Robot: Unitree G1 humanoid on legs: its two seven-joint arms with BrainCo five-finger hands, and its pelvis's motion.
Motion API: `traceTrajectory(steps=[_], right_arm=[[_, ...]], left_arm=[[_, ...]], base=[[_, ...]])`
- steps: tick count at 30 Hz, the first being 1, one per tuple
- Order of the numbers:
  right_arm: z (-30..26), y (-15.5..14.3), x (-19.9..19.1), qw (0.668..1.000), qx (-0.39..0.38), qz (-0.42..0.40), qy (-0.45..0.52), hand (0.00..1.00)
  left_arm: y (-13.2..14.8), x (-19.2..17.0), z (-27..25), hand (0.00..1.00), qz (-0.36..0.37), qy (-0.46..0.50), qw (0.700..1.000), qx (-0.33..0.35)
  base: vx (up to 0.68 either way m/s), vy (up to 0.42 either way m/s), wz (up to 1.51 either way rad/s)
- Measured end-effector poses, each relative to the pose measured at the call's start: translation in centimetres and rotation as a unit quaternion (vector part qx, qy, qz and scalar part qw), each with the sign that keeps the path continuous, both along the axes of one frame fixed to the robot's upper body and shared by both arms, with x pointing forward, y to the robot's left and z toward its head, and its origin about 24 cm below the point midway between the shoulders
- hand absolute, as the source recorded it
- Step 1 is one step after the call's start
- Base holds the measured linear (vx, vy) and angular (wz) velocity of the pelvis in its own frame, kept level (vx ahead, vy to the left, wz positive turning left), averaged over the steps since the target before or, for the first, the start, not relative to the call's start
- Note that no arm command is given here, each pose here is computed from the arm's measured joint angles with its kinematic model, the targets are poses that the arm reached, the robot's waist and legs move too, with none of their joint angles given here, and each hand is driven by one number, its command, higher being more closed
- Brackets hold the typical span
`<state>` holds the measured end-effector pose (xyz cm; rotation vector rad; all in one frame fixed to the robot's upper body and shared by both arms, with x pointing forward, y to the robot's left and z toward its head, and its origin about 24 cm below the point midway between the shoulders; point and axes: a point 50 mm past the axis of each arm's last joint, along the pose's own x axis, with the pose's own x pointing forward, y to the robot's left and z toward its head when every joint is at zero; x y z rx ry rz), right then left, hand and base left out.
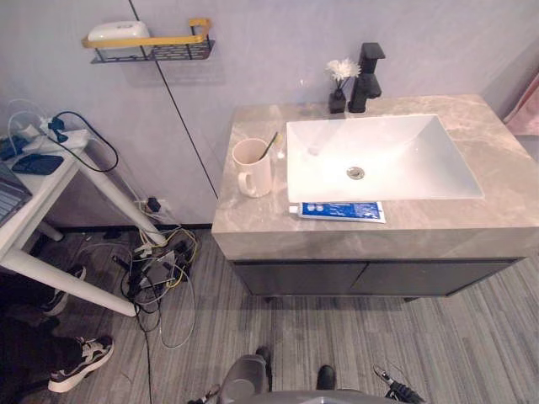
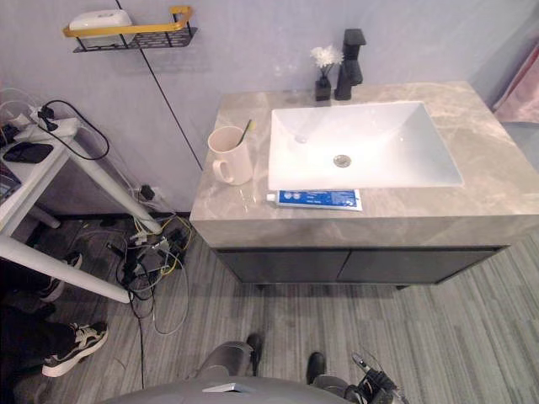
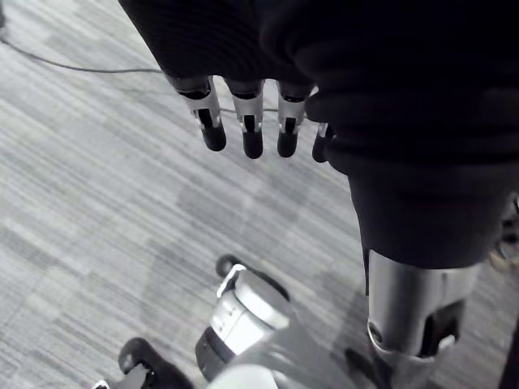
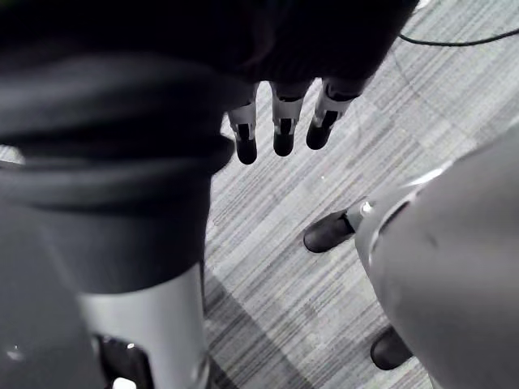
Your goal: Organize washtable
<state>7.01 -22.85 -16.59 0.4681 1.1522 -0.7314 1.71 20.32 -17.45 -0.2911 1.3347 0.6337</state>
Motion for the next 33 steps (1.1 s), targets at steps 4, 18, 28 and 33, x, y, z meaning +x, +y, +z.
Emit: traceTrajectory(steps=[4,18,28,33], right_arm=[[0.0,0.1,0.0,1.0,0.002,0.007,-0.001,0.0],[0.3,0.9,2.2,0.998,0.005,0.06,-0.031,0.0],[-0.1,1.4,0.5,0.999,0.023,0.026,-0.015,0.0],[-0.3,0.9,-0.5,1.0,0.024,0.01,-0.001,0.0]], left_arm=[[0.0,-1.5,0.0,0.0,0.028,0.016,0.999,-0.003],[0.8,4.0,0.6,0.0,-0.085,-0.05,0.995,0.024],[1.2,1.3,0.3,0.0,-0.017,-0.014,1.0,0.016],[1.0,0.1,0.1,0.0,-0.015,0.007,1.0,0.009]], base=[[0.36,0.114,-0.11],[0.22,0.052,-0.16],[-0.01,-0.149,0.11],[-0.07,-0.161,0.27]])
